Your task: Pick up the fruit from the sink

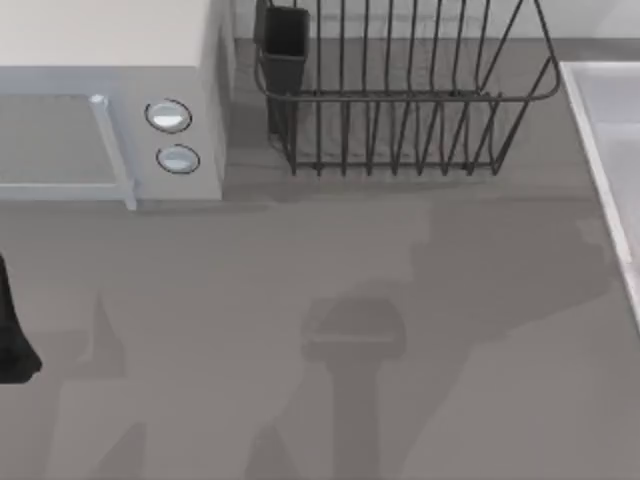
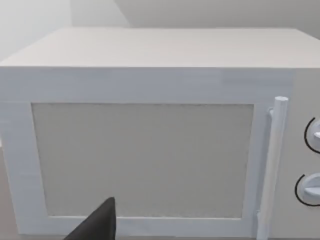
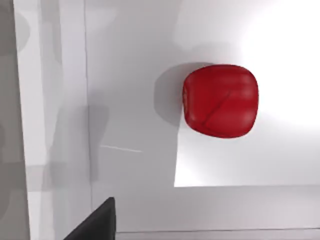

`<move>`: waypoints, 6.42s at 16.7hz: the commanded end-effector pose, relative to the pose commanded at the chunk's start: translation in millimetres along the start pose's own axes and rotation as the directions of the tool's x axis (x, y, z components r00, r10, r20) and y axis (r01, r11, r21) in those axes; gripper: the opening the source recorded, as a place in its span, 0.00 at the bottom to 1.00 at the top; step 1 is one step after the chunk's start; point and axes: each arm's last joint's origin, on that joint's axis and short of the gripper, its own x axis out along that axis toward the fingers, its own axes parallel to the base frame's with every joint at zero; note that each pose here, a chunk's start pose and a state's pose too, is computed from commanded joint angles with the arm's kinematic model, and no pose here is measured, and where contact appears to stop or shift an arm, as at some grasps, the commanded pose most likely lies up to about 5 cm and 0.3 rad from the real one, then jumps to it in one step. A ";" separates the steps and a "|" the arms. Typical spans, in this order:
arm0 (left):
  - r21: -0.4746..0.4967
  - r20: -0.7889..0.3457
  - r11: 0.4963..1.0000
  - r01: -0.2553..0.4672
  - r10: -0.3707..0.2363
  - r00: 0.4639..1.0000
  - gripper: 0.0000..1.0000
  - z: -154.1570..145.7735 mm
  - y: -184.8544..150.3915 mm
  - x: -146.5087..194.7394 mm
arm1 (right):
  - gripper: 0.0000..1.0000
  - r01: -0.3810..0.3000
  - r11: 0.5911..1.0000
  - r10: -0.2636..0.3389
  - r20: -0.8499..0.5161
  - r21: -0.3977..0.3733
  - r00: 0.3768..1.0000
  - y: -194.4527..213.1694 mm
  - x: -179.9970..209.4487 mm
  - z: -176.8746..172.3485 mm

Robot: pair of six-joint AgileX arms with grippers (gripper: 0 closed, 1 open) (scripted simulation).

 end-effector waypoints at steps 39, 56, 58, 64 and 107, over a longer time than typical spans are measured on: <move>0.000 0.000 1.000 0.000 0.000 1.000 1.00 0.0 0.0 0.0 | 0.25 -0.041 0.999 0.041 -0.209 0.006 0.977 -11.9 215.5 -3.6; 0.000 0.000 1.000 0.000 0.000 1.000 1.00 0.0 0.0 0.0 | 0.00 -0.039 0.999 0.040 -0.149 0.009 0.988 -17.9 162.4 28.8; 0.000 0.000 1.000 0.000 0.000 1.000 1.00 0.0 0.0 0.0 | 0.00 -0.040 0.999 0.041 -0.151 0.009 0.988 -21.3 135.3 43.4; 0.000 0.000 1.000 0.000 0.000 1.000 1.00 0.0 0.0 0.0 | 0.00 -0.048 0.999 0.049 -0.191 0.012 0.980 -25.7 16.8 65.8; 0.000 0.000 1.000 0.000 0.000 1.000 1.00 0.0 0.0 0.0 | 0.00 -0.041 0.999 0.041 -0.209 0.006 0.977 181.6 44.7 -17.1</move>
